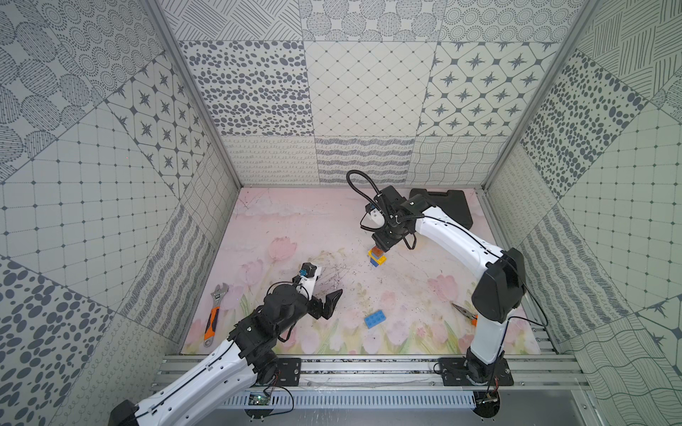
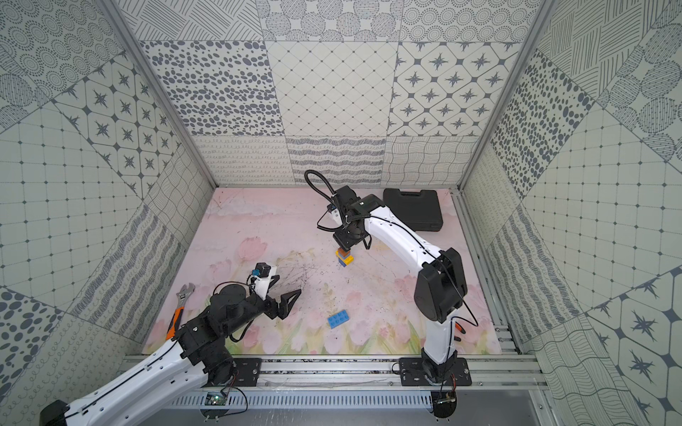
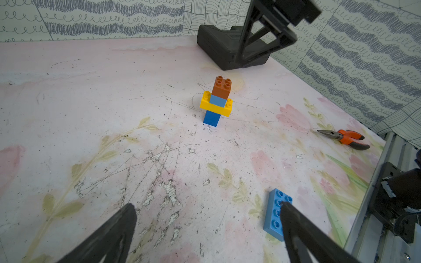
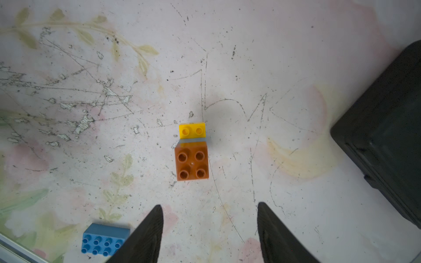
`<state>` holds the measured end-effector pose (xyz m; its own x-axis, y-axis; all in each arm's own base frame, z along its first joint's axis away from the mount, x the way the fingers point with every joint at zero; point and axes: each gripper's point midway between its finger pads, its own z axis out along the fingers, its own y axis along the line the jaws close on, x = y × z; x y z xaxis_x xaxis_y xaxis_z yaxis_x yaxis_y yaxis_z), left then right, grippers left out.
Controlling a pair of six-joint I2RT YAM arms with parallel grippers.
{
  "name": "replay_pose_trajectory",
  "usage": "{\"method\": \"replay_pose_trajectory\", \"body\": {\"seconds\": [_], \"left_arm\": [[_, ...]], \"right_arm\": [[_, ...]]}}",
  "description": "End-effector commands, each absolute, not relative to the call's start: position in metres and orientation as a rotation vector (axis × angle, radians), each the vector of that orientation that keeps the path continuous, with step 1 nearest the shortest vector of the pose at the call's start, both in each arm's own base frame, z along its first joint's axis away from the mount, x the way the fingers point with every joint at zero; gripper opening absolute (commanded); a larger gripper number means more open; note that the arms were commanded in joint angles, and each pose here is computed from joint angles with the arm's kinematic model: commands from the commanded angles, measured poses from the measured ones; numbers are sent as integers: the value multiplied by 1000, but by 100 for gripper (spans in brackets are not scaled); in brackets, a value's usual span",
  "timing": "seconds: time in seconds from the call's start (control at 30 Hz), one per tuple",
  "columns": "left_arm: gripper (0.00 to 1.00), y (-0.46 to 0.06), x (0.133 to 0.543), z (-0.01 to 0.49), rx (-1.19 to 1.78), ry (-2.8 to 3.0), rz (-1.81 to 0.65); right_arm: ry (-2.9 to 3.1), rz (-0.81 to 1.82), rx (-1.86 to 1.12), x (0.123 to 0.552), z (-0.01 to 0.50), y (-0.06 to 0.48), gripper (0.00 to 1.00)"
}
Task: Assemble the letter f with lego
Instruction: Assemble the lego brick at the center of the board, then adjust the lego brick at the center of the board.
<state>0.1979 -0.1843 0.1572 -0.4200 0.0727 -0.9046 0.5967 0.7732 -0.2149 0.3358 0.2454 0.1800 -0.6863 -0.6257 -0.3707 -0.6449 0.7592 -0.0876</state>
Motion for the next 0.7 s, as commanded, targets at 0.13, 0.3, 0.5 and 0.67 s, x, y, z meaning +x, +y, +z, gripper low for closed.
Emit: {"method": "replay_pose_trajectory", "body": {"seconds": [0.13,0.3,0.5,0.67], "left_arm": [[99,-184,200,166,484,1921,-649],[99,-181,200,168,476,1920,-637],[99,-180,200,168,471,1920,-633],[99,-181,200,166,475,1929,-634]], "right_arm": [[2498,206,-991,265,179,264,70],[2511,296,-1044,210,152,280,70],[2573,361,-1112,168,106,283,72],[2578,305,-1206,154,74,285,73]]}}
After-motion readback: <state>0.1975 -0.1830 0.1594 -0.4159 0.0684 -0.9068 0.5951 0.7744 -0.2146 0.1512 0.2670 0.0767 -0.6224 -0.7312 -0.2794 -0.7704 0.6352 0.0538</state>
